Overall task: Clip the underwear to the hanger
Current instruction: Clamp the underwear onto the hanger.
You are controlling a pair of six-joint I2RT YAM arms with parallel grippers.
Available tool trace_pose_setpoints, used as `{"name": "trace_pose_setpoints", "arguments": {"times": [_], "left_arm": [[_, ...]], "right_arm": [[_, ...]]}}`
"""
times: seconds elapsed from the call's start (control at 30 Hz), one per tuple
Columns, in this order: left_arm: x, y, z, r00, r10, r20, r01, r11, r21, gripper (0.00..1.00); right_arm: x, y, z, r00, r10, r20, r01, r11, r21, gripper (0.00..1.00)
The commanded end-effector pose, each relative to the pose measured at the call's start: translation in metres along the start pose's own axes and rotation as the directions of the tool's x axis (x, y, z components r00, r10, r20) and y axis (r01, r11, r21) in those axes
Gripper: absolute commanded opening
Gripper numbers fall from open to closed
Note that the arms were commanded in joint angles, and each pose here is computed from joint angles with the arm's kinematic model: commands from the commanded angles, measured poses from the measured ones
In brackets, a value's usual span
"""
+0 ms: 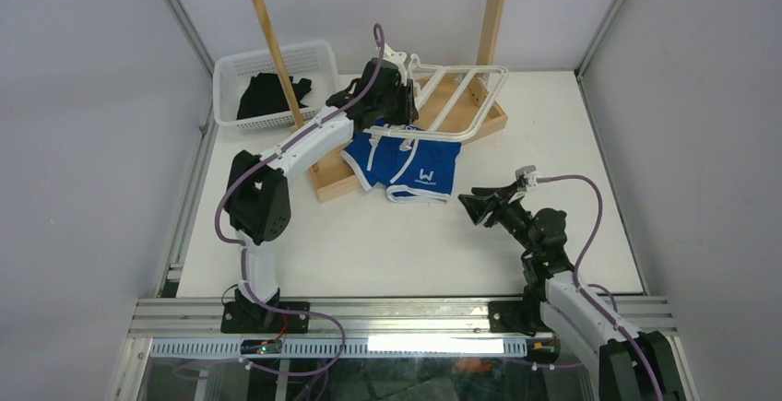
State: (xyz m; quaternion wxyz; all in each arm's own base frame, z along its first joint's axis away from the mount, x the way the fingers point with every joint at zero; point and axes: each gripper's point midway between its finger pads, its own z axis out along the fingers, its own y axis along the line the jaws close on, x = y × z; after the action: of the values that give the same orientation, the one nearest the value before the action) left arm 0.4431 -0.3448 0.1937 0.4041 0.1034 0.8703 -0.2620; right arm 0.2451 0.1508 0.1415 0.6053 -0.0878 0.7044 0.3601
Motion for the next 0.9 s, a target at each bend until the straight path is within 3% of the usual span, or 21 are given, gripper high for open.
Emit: {"name": "trace_pose_setpoints", "arguments": {"times": [0.0,0.27,0.43,0.63,0.87], "left_arm": [[-0.086,-0.031,-0.034,0.967,0.094,0.237,-0.095,0.995,-0.007,0.0],[-0.106,-0.011,-0.05,0.954,0.158,0.257,-0.116,0.979,-0.169,0.0],[-0.105,0.003,-0.055,0.953,0.186,0.24,-0.129,0.964,-0.234,0.0],[-0.104,-0.001,-0.058,0.954,0.184,0.236,-0.133,0.967,-0.217,0.0],[-0.102,0.006,-0.059,0.956,0.159,0.248,-0.097,0.965,-0.243,0.0]], "right_arm": [[-0.078,0.038,0.008,0.949,-0.157,0.273,0.2,0.97,-0.137,0.52],[-0.08,0.031,0.019,0.951,-0.194,0.24,0.226,0.968,-0.11,0.5],[-0.066,0.043,0.027,0.954,-0.215,0.209,0.256,0.947,-0.196,0.53],[-0.056,0.086,0.044,0.867,-0.366,0.339,0.474,0.814,-0.335,0.67],[-0.067,0.091,0.092,0.836,-0.348,0.424,0.491,0.818,-0.299,0.72]]}}
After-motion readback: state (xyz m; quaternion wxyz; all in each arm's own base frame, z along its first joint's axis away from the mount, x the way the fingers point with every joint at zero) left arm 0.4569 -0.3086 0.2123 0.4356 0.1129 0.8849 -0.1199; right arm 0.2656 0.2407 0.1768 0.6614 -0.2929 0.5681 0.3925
